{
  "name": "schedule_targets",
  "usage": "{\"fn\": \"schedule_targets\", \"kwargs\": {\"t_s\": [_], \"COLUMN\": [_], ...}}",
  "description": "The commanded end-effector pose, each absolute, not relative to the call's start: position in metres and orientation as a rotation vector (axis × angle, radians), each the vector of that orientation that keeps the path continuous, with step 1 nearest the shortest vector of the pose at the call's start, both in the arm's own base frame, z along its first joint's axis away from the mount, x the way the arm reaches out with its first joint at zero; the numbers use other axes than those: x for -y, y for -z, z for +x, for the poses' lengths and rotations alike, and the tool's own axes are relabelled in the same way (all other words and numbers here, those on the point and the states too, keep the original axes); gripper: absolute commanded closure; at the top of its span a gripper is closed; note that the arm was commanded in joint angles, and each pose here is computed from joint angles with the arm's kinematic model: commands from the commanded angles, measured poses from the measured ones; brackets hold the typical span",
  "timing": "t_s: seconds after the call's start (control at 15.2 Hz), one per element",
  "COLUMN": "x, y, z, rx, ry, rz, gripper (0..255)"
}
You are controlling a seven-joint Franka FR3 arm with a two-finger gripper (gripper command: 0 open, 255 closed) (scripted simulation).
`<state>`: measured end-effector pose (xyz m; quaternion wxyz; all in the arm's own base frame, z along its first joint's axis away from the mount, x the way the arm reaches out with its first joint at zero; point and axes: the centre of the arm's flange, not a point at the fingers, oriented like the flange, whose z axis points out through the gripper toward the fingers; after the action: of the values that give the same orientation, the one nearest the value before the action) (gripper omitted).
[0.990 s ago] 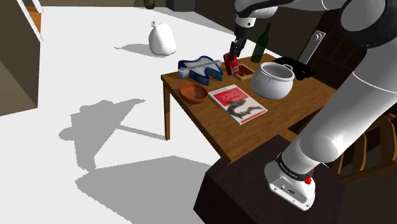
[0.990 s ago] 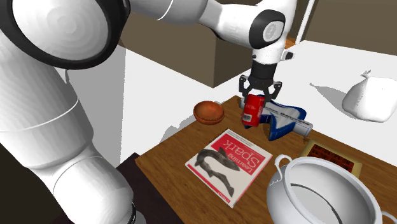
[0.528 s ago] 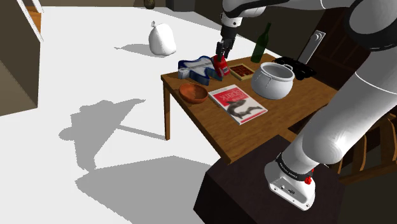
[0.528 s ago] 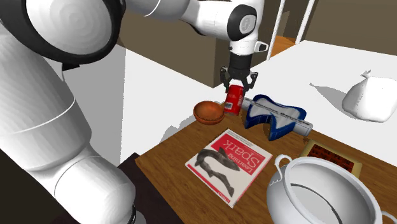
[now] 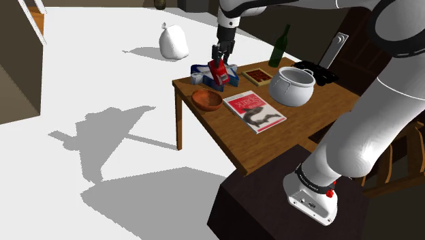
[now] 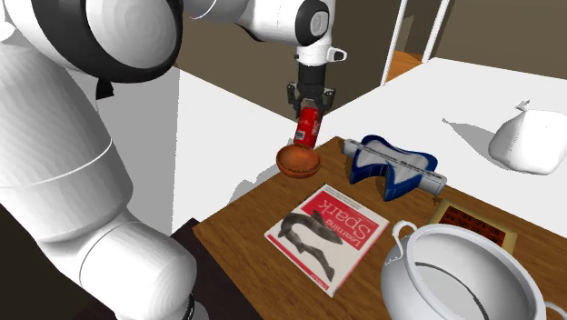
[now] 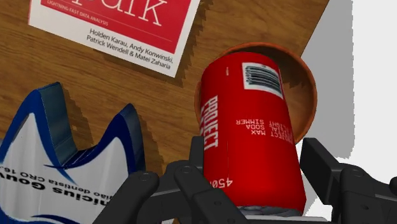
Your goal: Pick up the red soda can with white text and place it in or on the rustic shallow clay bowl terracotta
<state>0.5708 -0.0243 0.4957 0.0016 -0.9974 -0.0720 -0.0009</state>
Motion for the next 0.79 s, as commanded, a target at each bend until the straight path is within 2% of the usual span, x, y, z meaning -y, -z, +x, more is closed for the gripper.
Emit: {"fn": "schedule_targets", "kwargs": {"t_s": [0.0, 0.73], "x": [-0.002, -0.016], "y": [-0.498, -0.446], "z": [0.577, 0.58], "rx": [0.224, 0.224], "ry": [0.003, 0.003], "rz": [-3.13, -3.13], "gripper": [255, 255]}}
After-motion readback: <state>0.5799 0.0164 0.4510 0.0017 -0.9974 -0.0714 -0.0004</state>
